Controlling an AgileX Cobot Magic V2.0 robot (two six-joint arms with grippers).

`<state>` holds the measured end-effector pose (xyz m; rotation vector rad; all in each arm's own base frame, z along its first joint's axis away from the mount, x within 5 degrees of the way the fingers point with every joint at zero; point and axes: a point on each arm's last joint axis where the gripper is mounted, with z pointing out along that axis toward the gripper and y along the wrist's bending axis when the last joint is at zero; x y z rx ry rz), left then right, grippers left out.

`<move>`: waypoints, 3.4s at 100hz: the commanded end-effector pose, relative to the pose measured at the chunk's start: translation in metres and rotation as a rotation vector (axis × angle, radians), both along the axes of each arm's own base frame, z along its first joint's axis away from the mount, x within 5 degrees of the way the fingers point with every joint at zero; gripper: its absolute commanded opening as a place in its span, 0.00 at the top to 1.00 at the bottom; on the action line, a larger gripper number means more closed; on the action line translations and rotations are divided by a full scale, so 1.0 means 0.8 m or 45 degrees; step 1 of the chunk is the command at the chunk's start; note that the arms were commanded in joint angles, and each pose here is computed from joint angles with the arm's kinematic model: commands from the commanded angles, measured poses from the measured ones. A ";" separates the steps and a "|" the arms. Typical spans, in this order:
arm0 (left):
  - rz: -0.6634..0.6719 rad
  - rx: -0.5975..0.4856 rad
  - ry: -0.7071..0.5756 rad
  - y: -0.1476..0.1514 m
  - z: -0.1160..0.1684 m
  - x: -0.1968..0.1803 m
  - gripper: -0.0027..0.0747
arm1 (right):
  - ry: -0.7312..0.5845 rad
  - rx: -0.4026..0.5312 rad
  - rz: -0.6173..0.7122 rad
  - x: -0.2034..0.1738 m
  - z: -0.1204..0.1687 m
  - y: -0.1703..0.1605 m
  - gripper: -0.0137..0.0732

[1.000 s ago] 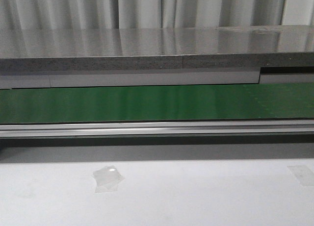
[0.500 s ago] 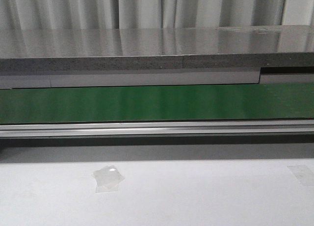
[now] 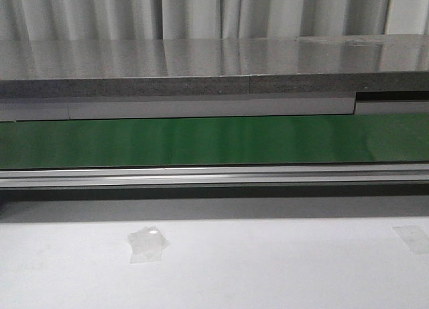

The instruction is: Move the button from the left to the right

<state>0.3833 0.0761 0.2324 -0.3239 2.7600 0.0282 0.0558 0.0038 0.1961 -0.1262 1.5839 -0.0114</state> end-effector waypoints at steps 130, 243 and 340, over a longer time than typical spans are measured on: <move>-0.128 0.031 -0.037 -0.042 0.042 -0.007 0.16 | -0.134 -0.008 0.002 -0.002 0.017 0.000 0.92; -0.099 0.285 -1.693 -0.087 0.075 -0.402 0.17 | -0.134 -0.008 0.002 -0.002 0.017 0.000 0.92; -0.095 0.267 -1.643 -0.087 0.072 -0.403 0.99 | -0.134 -0.008 0.002 -0.002 0.017 0.000 0.92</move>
